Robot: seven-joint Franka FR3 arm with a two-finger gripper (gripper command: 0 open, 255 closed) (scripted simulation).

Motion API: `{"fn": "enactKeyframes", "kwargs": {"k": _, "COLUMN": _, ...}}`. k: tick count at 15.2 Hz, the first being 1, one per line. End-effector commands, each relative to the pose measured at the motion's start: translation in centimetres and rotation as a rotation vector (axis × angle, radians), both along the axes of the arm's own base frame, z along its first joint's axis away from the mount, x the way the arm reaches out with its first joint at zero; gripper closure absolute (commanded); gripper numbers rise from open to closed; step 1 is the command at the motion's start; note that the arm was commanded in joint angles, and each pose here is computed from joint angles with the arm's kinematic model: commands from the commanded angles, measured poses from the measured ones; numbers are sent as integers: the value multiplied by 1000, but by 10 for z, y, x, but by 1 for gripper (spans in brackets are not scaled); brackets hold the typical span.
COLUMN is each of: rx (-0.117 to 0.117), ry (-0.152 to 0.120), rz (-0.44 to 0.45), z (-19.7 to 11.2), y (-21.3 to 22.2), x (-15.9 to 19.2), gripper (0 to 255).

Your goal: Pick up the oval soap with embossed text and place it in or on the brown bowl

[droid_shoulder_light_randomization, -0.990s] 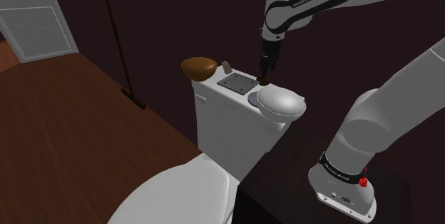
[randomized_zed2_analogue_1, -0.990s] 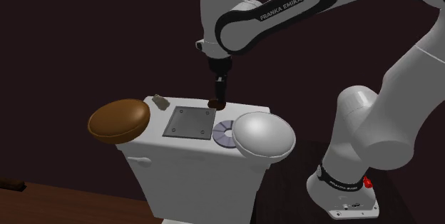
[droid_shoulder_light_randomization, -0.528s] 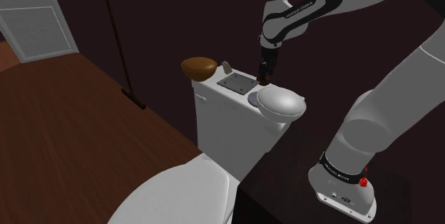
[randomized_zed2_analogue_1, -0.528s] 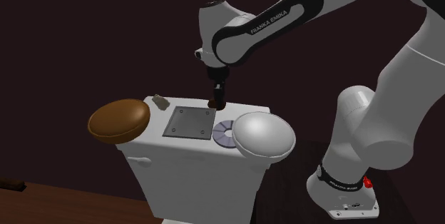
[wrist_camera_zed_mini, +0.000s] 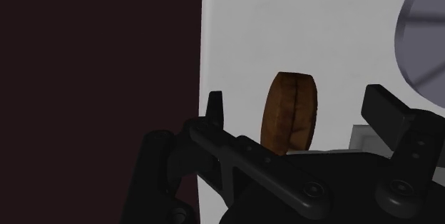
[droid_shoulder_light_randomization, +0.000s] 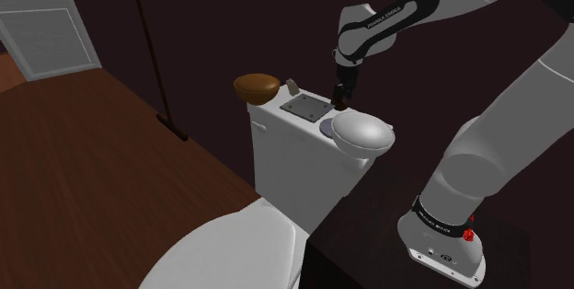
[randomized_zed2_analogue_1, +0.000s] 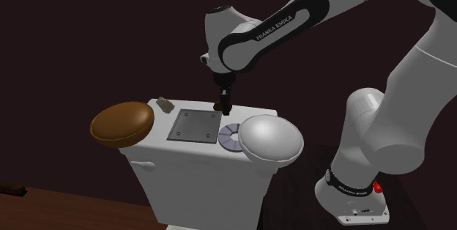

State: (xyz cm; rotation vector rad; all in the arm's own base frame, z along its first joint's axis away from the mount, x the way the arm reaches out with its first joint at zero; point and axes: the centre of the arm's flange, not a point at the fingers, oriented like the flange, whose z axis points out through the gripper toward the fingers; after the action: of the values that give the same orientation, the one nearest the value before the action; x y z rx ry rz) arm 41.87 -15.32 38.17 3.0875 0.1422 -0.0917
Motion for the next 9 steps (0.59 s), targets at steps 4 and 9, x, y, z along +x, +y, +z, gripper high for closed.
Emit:
{"fn": "enactKeyframes", "kwargs": {"k": 4, "rx": 1, "ry": 4, "rz": -4, "z": -2, "y": -2, "x": -1, "gripper": 255}}
{"fn": "enactKeyframes", "kwargs": {"k": 9, "rx": 1, "ry": 4, "rz": -4, "z": -2, "y": -2, "x": 0, "gripper": 255}}
